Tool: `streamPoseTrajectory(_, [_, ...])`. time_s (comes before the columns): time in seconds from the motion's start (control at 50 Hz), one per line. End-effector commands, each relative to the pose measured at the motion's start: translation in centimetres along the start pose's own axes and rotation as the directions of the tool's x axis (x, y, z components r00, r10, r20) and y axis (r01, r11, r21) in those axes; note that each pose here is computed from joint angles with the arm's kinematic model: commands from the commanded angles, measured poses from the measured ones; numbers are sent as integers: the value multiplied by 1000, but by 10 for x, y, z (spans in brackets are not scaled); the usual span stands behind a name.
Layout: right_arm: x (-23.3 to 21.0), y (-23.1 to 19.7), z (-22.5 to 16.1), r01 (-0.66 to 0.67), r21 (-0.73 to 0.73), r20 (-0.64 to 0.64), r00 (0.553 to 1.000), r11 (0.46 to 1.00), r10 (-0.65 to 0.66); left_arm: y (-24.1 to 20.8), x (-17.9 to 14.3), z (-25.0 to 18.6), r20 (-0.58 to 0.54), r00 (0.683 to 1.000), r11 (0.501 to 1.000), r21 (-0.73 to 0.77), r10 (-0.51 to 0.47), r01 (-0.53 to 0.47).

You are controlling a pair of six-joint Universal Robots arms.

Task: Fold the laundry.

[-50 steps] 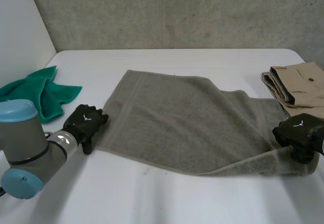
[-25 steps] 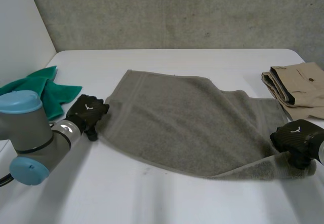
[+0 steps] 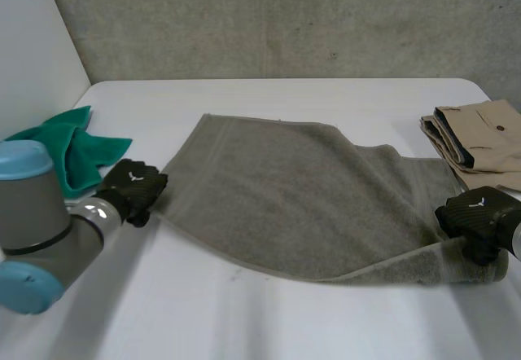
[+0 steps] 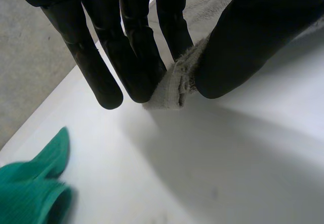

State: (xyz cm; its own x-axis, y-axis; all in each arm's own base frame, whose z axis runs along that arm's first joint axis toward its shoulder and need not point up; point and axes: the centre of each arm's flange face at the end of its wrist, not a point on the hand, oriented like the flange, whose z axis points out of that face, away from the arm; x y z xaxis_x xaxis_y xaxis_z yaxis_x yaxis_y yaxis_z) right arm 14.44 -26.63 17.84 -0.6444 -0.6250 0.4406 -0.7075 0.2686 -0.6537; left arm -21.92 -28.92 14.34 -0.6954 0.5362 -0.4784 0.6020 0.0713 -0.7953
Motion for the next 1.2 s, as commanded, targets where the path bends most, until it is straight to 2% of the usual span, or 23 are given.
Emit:
streamPoseTrajectory(0.02, [-3,-1,-7,11,-21,21,1000,1000,-11,-9,-1,-72,-22,991,979,-155,129,-131])
streamPoseTrajectory(0.08, [-6,-5,-21,26,-48,65,998,999,-22,-2,6,-105,-79,980,944,-262,185,-199])
streamPoseTrajectory(0.16, [-12,-6,-39,119,-88,144,984,989,-105,-3,12,-129,-99,973,931,-284,208,-228])
streamPoseTrajectory(0.2, [-14,-6,-43,174,-85,169,973,981,-158,-6,10,-129,-75,974,939,-260,213,-225])
streamPoseTrajectory(0.28, [-15,-5,-43,190,-91,176,969,978,-172,-7,7,-126,-43,975,944,-246,218,-221])
streamPoseTrajectory(0.38, [-17,-3,-45,196,-105,207,963,975,-171,-6,13,-137,-104,969,929,-279,222,-243])
streamPoseTrajectory(0.46, [-6,-9,-43,195,-82,170,969,977,-179,-15,8,-135,-95,972,939,-254,215,-232])
streamPoseTrajectory(0.52, [8,-14,-28,186,-49,101,978,981,-181,-25,2,-121,-52,973,953,-193,226,-232])
streamPoseTrajectory(0.66, [32,-25,29,63,39,-12,998,997,-63,-41,-7,-35,81,975,978,-16,207,-207])
streamPoseTrajectory(0.78, [39,-38,70,80,57,-104,992,995,-74,-46,-16,39,200,967,986,35,155,-165])
streamPoseTrajectory(0.9, [46,-60,110,147,102,-231,965,984,-120,-42,-15,92,252,956,983,67,150,-172])
streamPoseTrajectory(1.08, [58,-76,166,212,214,-364,923,954,-123,-42,-20,154,389,913,961,187,120,-206])
streamPoseTrajectory(1.2, [63,-76,193,222,214,-443,890,951,-108,-31,-5,170,372,920,956,203,126,-213])
